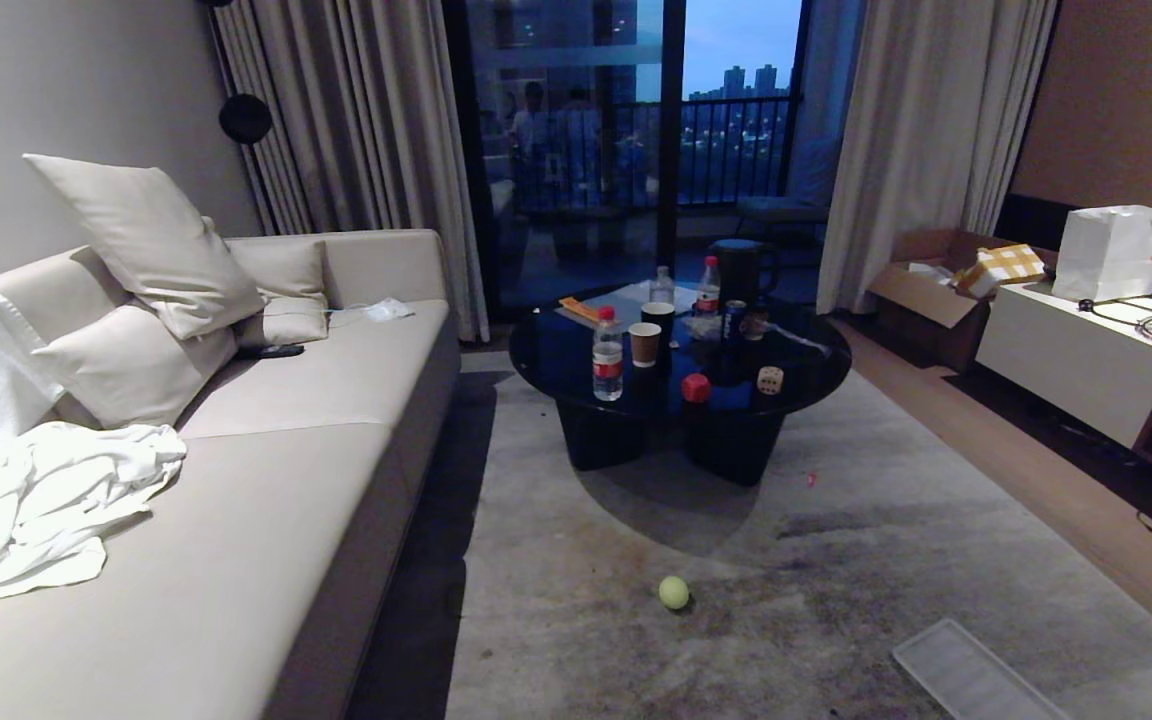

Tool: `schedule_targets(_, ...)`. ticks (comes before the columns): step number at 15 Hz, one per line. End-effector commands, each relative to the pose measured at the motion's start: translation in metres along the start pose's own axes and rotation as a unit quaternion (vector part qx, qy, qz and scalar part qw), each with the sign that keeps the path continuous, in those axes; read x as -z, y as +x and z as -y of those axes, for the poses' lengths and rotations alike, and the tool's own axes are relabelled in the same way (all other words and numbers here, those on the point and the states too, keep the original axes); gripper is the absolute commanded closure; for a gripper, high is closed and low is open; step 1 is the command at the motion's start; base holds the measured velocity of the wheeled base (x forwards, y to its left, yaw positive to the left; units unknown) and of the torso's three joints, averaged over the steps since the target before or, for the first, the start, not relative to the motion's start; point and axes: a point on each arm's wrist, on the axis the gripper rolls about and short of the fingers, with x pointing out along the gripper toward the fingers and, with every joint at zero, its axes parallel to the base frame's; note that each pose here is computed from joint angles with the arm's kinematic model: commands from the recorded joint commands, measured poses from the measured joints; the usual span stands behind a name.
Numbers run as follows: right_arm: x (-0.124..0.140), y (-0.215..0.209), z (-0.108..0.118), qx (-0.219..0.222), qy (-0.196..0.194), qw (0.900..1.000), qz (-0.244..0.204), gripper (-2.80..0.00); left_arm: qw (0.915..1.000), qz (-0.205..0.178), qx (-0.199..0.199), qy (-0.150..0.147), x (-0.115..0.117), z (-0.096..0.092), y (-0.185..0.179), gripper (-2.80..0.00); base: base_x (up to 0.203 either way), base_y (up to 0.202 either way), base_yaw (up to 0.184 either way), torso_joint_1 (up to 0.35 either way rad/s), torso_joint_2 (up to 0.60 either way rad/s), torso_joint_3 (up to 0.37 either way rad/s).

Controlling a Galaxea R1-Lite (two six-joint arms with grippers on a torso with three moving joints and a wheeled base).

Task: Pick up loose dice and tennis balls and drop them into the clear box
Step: Find toys out of the box

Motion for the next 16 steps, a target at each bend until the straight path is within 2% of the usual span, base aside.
schedule_targets(1, -0.0001, 0.0001, 0.0, 0.0, 0.0, 1.0, -0.001, 0.0, 1.0, 0.0, 0.0, -0.001, -0.0001, 0.0, 0.0, 0.0, 0.179, 0.0, 0.0, 0.002, 0.0, 0.002)
schedule_targets(14, -0.0001, 0.0001, 0.0, 0.0, 0.0, 1.0, -0.001, 0.0, 1.0, 0.0, 0.0, -0.001, -0.0001, 0.0, 0.0, 0.0, 0.183, 0.0, 0.0, 0.002, 0.0, 0.003)
schedule_targets(16, -0.0001, 0.0001, 0.0, 0.0, 0.0, 1.0, -0.001, 0.0, 1.0, 0.0, 0.0, -0.001, -0.0001, 0.0, 0.0001, 0.0, 0.096, 0.0, 0.0, 0.004, 0.0, 0.002)
